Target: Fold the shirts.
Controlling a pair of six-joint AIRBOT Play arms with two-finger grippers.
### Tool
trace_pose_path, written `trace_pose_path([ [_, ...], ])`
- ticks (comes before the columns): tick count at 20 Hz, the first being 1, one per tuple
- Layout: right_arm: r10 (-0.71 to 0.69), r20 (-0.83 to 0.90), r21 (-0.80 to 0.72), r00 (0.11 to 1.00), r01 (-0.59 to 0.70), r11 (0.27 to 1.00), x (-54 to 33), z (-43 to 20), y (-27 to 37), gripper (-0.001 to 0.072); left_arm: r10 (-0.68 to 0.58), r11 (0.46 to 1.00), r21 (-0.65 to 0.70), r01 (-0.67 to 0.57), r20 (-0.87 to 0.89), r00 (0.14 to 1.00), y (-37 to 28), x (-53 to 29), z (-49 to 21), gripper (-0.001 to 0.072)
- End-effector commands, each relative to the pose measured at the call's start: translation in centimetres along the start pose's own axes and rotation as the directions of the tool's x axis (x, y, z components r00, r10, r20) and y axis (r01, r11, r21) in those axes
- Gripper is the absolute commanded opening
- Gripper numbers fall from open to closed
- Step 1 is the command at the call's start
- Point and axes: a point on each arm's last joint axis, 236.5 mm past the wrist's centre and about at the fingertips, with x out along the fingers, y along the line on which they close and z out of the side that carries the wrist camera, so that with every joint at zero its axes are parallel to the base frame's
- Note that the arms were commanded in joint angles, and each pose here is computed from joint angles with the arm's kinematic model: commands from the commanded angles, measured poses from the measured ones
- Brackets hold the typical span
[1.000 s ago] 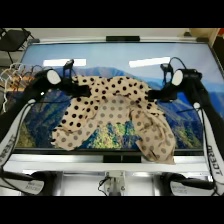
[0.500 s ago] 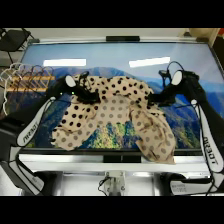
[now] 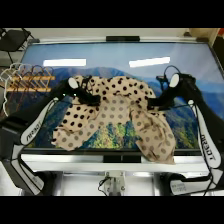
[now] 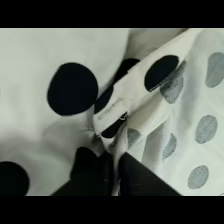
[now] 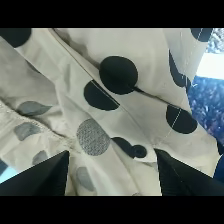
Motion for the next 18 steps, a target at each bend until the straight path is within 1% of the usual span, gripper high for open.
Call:
trace_pose_path([
  [1,-0.049,-0.015,-0.029,0.999,0.048,0.998,1.2,-0.1,-1.4,0.0669,-0.006,1.000,-0.002,0.006,0.005,1.000,0.0,-0.2,0.2,0.0043],
  [6,-0.074,0.124,-0.027,0.989,0.078,0.997,1.3,3.3,-2.0,0.0669,-0.006,1.000,-0.001,0.006,0.060,0.998,0.0,-2.8,1.4,0.0042],
  [9,-0.068,0.073,-0.028,0.995,0.070,0.997,3.1,2.7,-1.9,0.0669,-0.011,1.000,0.015,0.009,0.101,0.995,-0.5,-4.7,2.1,0.0042],
  [10,-0.054,0.035,-0.030,0.998,0.056,0.998,3.8,2.1,-1.6,0.0629,-0.013,1.000,0.029,0.010,0.109,0.994,-0.8,-5.1,2.3,0.0042],
  [11,-0.028,-0.003,-0.036,1.000,0.028,0.999,4.4,1.3,-1.1,0.0378,-0.015,0.999,0.037,0.010,0.116,0.993,-1.0,-5.5,2.4,0.0042],
  [12,-0.022,-0.025,-0.042,0.999,0.021,0.999,4.3,0.8,-0.9,0.0048,-0.016,0.999,0.042,0.011,0.125,0.992,-1.2,-5.8,2.6,0.0042],
  [14,-0.021,-0.034,-0.062,0.999,0.019,0.998,2.7,0.6,-0.7,0.0057,-0.019,0.997,0.073,0.008,0.150,0.988,-1.7,-6.8,3.1,0.0042],
  [15,-0.021,-0.009,-0.089,1.000,0.020,0.996,1.2,1.1,-0.4,0.0057,-0.018,0.995,0.104,0.000,0.175,0.984,-2.1,-8.0,3.8,0.0042],
  [17,-0.035,0.131,-0.112,0.991,0.050,0.992,-3.7,3.6,-0.2,0.0057,-0.002,0.984,0.172,-0.046,0.264,0.964,-3.3,-11.7,5.8,0.0041],
  [18,-0.037,0.241,-0.121,0.970,0.067,0.990,-7.3,5.4,0.3,0.0057,0.000,0.977,0.204,-0.070,0.323,0.946,-4.4,-14.5,6.9,0.0041],
])
